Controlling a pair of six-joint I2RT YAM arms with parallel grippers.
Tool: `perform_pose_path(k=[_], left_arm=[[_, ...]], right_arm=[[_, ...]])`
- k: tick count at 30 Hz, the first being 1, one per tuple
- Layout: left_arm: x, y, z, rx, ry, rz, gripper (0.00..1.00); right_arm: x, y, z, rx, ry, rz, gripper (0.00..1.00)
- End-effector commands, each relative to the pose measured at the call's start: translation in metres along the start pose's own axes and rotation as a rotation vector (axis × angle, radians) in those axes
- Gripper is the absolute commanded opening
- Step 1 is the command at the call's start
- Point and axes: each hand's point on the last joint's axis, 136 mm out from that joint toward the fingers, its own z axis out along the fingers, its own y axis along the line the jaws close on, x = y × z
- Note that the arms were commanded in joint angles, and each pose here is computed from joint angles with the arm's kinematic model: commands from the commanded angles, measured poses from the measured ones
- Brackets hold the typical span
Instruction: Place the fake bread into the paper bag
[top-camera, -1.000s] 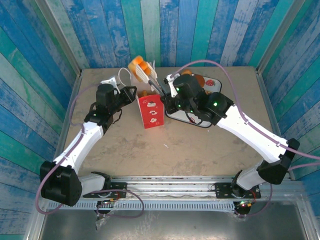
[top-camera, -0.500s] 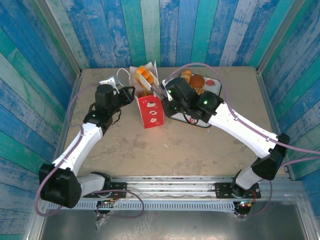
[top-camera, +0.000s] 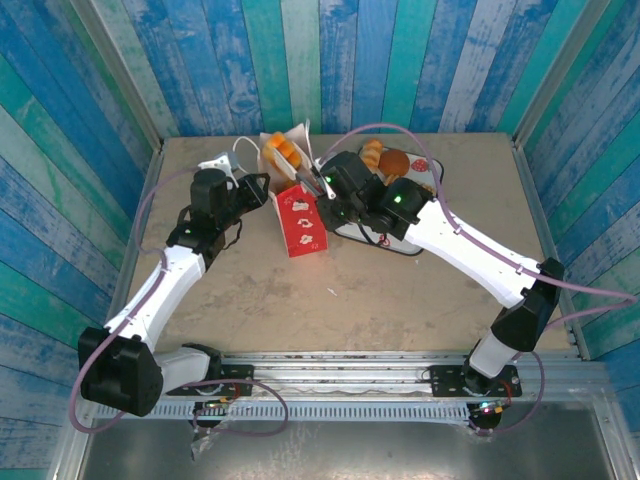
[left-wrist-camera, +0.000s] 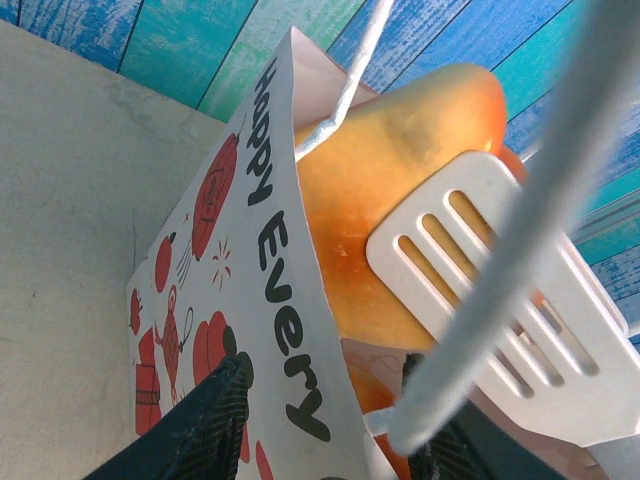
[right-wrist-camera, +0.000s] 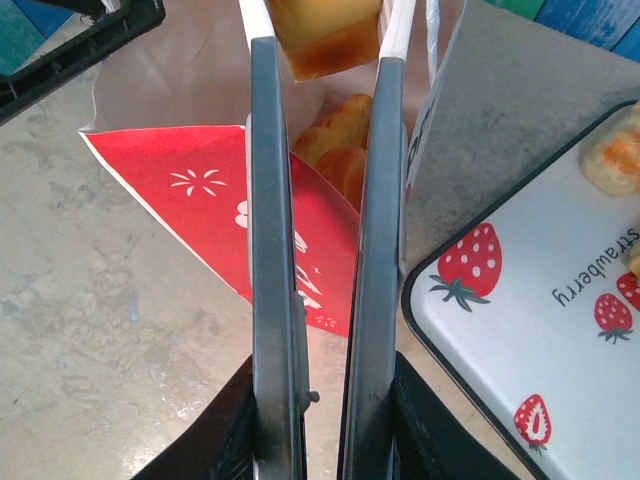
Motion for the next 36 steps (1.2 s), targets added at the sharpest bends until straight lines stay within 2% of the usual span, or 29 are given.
perform_pose_path(k=[1,13,23,27,36], left_arm=[[-0.005,-0.003,-0.011,0.006,-0.021,0.022,0.45],[-0.004,-0.003,-0.011,0.005,-0.019,0.023,0.45],[-0.005,-0.004,-0.011,0.008,-0.021,0.022,0.45],[-0.006,-0.006,-0.011,0.017,-0.020,0.020,0.49],[-0.008,-0.016,-0.017,0.058,-0.022,0.036,0.63]], right_arm=[[-0.023,-0.001,-0.014,0.014,-0.085,0.004,0.22],[-0.025,-0.004,-0.020,0.021,-0.096,0.009,0.39],[-0.030,-0.005,-0.027,0.020,-0.117,0.013,0.40],[-0.038,-0.003,-0.037,0.001,-0.141,0.021,0.40],[-0.070,0.004,-0.095,-0.106,-0.270,0.073,0.39]])
